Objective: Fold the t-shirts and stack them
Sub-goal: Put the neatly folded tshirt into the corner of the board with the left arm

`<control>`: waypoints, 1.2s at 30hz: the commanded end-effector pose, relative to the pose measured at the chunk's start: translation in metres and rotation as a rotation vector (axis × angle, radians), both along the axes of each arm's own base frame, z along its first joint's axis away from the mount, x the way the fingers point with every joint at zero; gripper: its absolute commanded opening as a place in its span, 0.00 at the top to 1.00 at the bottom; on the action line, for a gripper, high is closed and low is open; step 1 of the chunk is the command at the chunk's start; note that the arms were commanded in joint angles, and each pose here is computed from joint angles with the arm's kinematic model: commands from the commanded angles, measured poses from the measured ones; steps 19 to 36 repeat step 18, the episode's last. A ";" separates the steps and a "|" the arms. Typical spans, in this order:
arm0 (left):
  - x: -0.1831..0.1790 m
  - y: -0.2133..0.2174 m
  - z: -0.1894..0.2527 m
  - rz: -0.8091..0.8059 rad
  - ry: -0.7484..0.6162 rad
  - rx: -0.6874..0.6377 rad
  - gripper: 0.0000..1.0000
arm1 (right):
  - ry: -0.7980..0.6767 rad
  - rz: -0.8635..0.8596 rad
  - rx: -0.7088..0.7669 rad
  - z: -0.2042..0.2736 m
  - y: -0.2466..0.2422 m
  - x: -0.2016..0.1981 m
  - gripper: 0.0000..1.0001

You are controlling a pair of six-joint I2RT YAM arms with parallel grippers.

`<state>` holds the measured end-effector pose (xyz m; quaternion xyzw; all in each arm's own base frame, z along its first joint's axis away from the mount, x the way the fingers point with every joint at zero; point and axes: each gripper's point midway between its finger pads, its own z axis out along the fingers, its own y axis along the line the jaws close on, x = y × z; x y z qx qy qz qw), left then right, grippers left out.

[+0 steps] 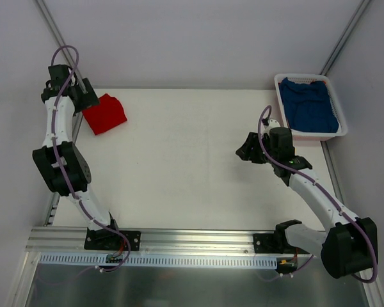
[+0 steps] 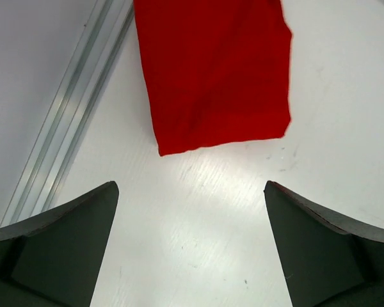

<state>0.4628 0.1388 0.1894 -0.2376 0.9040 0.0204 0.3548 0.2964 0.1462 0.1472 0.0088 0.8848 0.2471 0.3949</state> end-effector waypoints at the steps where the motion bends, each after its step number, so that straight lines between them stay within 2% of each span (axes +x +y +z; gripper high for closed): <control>1: -0.020 -0.034 0.031 -0.033 -0.050 -0.007 0.01 | -0.022 0.013 0.001 0.011 0.002 0.008 0.43; 3: -0.026 -0.052 0.038 -0.059 -0.064 -0.007 0.01 | 0.009 0.010 -0.013 0.005 0.000 0.007 0.41; 9: -0.048 -0.143 0.079 -0.197 -0.166 -0.047 0.01 | 0.016 -0.001 -0.033 0.006 -0.003 0.007 0.38; 10: -0.051 -0.147 0.077 -0.201 -0.161 -0.055 0.01 | 0.016 -0.005 -0.035 0.006 -0.004 0.006 0.38; 11: -0.054 -0.175 0.078 -0.255 -0.164 -0.070 0.01 | 0.012 -0.015 -0.042 0.007 -0.006 0.007 0.38; 14: -0.065 -0.213 0.079 -0.328 -0.167 -0.091 0.01 | 0.010 -0.027 -0.046 0.010 -0.009 0.006 0.38; 18: -0.077 -0.253 0.079 -0.409 -0.162 -0.114 0.01 | 0.020 -0.034 -0.052 0.013 -0.010 0.006 0.39; 36: -0.077 -0.253 0.079 -0.409 -0.162 -0.114 0.01 | 0.020 -0.034 -0.052 0.013 -0.010 0.006 0.39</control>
